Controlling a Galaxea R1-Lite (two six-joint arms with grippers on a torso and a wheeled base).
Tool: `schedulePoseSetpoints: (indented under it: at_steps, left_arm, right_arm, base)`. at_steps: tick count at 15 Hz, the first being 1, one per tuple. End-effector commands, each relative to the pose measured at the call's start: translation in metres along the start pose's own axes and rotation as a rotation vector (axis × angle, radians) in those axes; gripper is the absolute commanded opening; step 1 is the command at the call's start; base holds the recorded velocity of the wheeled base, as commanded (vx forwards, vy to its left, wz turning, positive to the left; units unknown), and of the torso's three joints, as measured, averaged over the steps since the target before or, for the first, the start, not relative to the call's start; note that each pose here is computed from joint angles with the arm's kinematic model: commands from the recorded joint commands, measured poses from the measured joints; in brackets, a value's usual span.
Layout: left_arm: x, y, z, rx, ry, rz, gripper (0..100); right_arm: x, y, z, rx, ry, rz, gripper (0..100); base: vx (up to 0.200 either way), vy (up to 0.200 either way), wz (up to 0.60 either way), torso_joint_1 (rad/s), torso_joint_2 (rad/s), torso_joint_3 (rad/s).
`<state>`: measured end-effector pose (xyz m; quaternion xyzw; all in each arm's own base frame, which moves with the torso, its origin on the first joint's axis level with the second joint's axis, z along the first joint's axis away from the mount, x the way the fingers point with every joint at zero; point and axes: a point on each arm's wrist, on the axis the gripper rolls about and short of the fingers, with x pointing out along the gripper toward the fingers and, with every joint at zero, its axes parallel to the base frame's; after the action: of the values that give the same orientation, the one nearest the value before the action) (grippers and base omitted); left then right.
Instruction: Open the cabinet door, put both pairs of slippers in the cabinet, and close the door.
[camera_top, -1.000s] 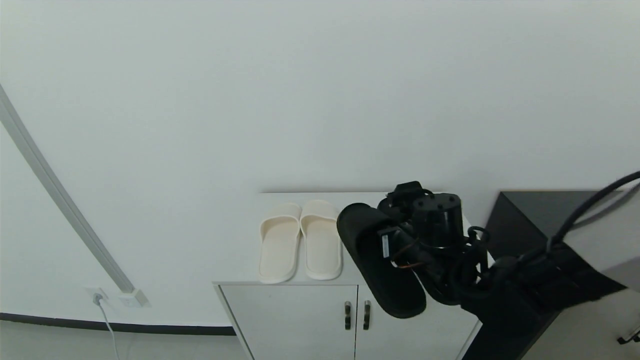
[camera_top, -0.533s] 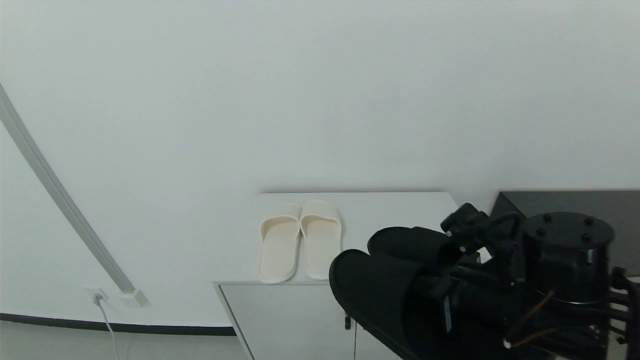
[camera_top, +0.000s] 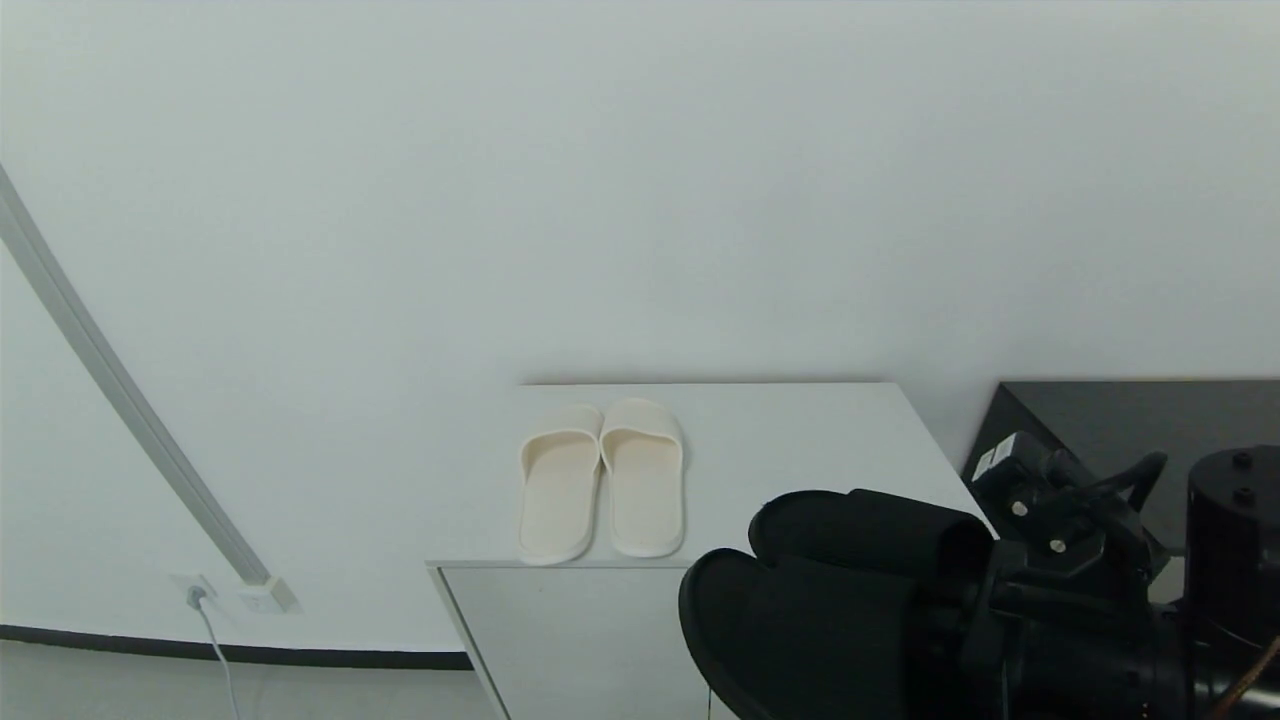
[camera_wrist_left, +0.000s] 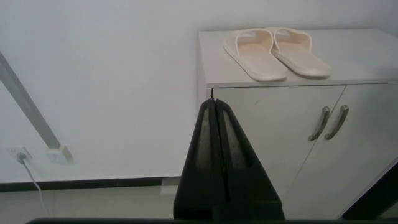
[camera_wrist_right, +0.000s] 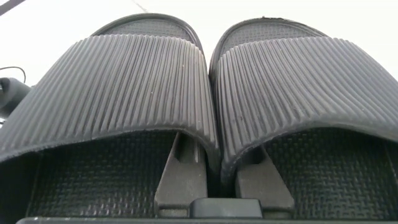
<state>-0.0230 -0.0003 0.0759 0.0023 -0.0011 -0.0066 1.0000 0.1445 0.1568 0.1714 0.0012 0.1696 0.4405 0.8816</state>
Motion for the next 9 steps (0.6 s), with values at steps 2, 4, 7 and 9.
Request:
schedulePoseSetpoints:
  at_steps: [2,4,7,9]
  left_arm:
    - [0.0001,0.0000,0.0000,0.000,0.001,-0.001,0]
    - [0.0001,0.0000,0.0000,0.000,0.001,0.001,0]
    - [0.0001,0.0000,0.0000,0.000,0.001,0.001,0]
    - [0.0001,0.0000,0.0000,0.001,0.001,0.002,0]
  right_arm:
    - [-0.0018,0.0001,-0.0028,-0.001,0.006,0.003,0]
    - [-0.0024,0.0000,-0.0043,-0.005,0.011,0.001,0]
    - [-0.0028,0.0000,-0.0049,-0.004,0.012,0.000,0]
    - [-0.0030,-0.0001,-0.0061,-0.004,0.015,0.000,0]
  base:
    - [-0.200,0.000,0.00,0.015,0.00,-0.002]
    - [0.000,0.000,0.00,0.000,0.00,0.000]
    - [0.000,0.000,0.00,0.000,0.00,0.000]
    - [0.000,0.000,0.00,0.000,0.00,0.000]
